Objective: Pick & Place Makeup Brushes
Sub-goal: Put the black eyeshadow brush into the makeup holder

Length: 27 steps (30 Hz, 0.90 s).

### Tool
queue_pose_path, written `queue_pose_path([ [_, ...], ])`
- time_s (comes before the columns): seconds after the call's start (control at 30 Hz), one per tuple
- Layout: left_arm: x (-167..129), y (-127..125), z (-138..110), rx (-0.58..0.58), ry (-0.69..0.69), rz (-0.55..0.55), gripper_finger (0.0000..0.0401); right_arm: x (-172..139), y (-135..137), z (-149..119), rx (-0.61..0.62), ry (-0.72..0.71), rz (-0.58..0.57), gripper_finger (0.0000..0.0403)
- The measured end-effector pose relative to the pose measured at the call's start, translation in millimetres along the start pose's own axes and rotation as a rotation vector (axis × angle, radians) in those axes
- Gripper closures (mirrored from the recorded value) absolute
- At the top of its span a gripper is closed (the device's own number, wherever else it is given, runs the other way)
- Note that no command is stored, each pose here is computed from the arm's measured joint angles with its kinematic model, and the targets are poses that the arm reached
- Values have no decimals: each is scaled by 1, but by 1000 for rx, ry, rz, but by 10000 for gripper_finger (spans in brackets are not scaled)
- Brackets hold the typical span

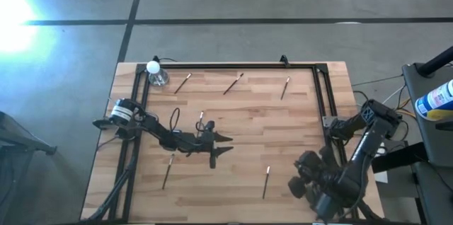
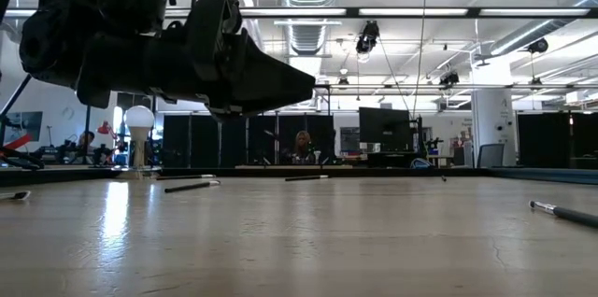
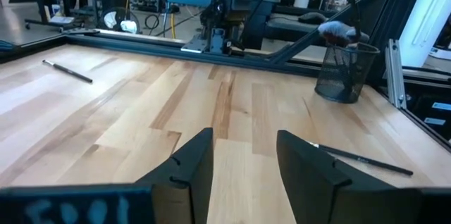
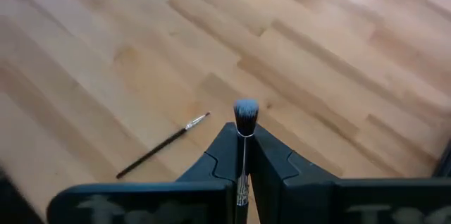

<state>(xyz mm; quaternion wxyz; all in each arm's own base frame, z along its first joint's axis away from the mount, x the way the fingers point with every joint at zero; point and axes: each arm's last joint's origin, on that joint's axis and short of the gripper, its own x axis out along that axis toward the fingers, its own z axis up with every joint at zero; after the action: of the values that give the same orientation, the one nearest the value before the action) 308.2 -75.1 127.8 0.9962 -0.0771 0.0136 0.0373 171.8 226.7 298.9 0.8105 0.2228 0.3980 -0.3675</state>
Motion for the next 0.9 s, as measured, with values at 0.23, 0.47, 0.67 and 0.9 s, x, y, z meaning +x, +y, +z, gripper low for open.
queue_pose_path([
  [0.23,0,1,0,2,4,5,252,-16,-8,-22,-28,30,42,390],
  [0.47,1,2,0,2,3,8,252,-26,-17,-47,-32,75,50,390],
  [0.67,1,3,-1,5,10,10,252,-12,-18,-69,-61,77,-35,390],
  [0.9,1,4,-2,10,22,17,252,1,-19,-90,-118,70,-107,390],
])
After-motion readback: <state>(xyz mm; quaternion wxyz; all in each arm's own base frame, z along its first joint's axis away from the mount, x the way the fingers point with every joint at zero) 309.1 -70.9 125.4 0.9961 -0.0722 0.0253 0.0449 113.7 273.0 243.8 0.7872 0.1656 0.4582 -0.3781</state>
